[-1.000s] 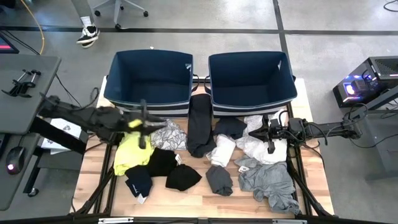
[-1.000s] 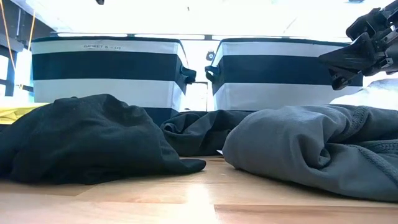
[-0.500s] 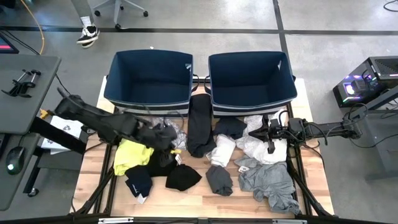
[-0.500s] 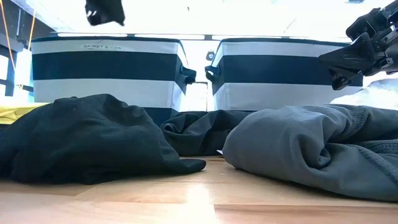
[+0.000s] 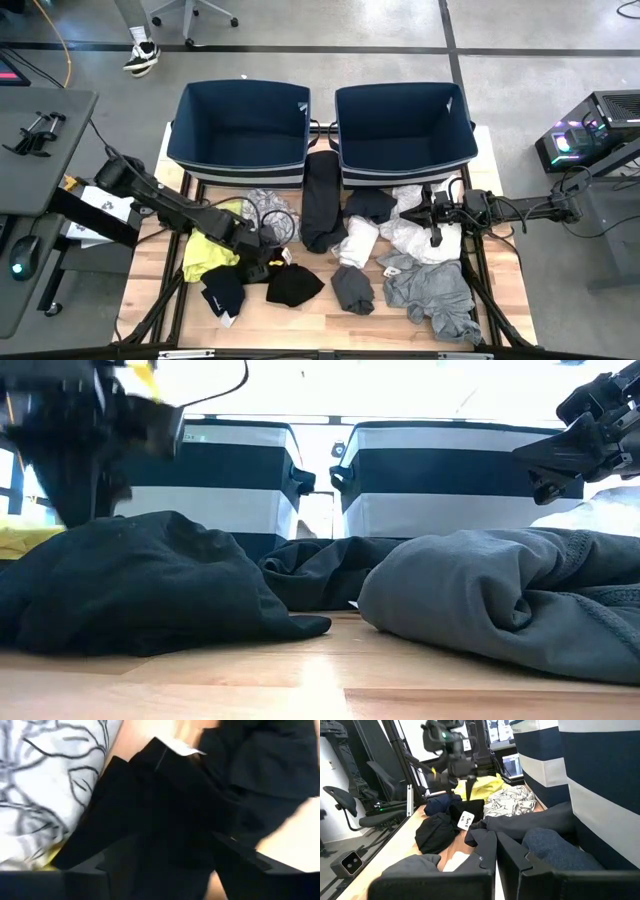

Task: Sort clothes
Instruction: Put the black shorts into the left blue laundry bin

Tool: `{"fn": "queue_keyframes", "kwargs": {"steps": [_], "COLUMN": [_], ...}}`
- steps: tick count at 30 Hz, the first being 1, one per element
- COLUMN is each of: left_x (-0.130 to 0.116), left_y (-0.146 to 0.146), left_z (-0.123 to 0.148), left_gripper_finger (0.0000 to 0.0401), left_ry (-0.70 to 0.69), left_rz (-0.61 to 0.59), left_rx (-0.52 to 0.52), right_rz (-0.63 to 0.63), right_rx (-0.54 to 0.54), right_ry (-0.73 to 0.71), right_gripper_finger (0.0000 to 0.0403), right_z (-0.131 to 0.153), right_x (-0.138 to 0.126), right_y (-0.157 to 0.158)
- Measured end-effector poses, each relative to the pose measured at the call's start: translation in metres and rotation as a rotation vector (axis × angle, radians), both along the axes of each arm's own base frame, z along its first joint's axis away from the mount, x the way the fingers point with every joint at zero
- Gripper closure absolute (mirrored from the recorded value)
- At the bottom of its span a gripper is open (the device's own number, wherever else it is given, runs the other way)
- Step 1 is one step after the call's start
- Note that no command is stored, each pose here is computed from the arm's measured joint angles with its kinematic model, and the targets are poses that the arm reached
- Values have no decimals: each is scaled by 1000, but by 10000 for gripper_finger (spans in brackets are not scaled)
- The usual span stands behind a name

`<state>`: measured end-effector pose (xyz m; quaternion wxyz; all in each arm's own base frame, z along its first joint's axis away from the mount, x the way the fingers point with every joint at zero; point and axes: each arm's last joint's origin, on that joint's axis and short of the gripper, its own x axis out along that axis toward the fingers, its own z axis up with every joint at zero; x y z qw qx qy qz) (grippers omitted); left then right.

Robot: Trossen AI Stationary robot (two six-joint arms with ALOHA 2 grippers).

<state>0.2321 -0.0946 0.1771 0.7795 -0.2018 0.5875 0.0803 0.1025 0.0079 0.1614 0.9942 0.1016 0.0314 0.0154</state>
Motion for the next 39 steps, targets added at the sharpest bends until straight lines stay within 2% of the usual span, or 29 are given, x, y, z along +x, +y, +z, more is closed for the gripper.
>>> {"fn": "queue_keyframes", "kwargs": {"steps": [2, 5, 11, 15, 20, 22, 25, 29, 34, 36, 39], "left_x": [-2, -7, 0, 7, 16, 22, 30, 42, 52, 53, 53], "left_y": [2, 1, -10, -19, -26, -26, -24, -18, 0, 11, 29], "left_z": [-14, -32, -58, -66, -57, -48, -26, 32, 120, 154, 195], "left_gripper_finger": [154, 155, 191, 253, 379, 386, 392, 397, 400, 400, 400], "left_ry": [-33, -64, -84, -131, -127, -132, -123, -216, -461, -583, -727], "left_rz": [4, -44, -310, -360, -288, -237, -152, -40, 73, 127, 231], "left_rx": [7, 86, 238, 233, 133, 95, 48, 2, 0, 38, 185], "right_rz": [0, 0, 0, 0, 0, 0, 0, 0, 0, 0, 0], "right_rx": [0, 0, 0, -1, -1, -1, 0, -1, 0, -1, 0], "right_ry": [0, -1, 4, 5, 6, 6, 5, 5, 5, 5, 5], "right_gripper_finger": [402, 402, 402, 402, 402, 402, 402, 402, 402, 402, 402], "right_z": [0, 0, 0, 0, 0, 0, 0, 0, 0, 0, 0], "right_x": [0, 0, 0, 0, 0, 0, 0, 0, 0, 0, 0], "right_y": [0, 0, 0, 0, 0, 0, 0, 0, 0, 0, 0]}}
